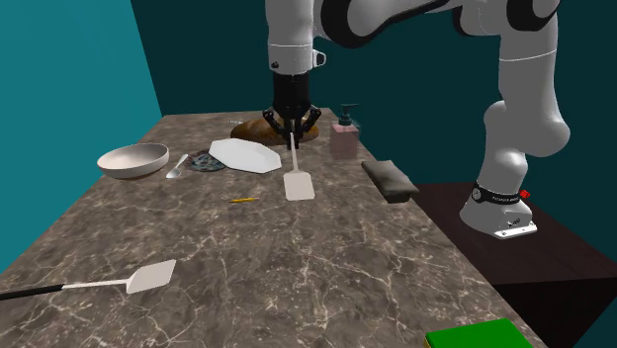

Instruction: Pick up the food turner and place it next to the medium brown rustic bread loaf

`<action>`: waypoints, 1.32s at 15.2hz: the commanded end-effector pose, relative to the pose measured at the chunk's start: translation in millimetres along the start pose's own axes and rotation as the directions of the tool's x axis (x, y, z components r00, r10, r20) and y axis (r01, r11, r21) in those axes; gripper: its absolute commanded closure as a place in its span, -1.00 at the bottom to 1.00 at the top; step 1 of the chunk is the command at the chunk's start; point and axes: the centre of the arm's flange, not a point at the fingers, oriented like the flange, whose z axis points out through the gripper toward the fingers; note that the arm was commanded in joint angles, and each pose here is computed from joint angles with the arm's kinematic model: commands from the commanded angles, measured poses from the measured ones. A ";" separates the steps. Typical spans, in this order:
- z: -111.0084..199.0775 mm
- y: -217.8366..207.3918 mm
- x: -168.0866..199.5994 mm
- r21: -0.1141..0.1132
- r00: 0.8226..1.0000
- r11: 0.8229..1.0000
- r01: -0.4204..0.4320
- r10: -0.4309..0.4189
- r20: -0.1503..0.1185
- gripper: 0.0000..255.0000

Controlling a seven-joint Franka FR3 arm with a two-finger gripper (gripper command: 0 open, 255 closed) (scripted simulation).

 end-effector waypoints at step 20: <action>17.8 106.2 260.7 0.000 1.000 1.000 0.000 0.000 0.000 1.00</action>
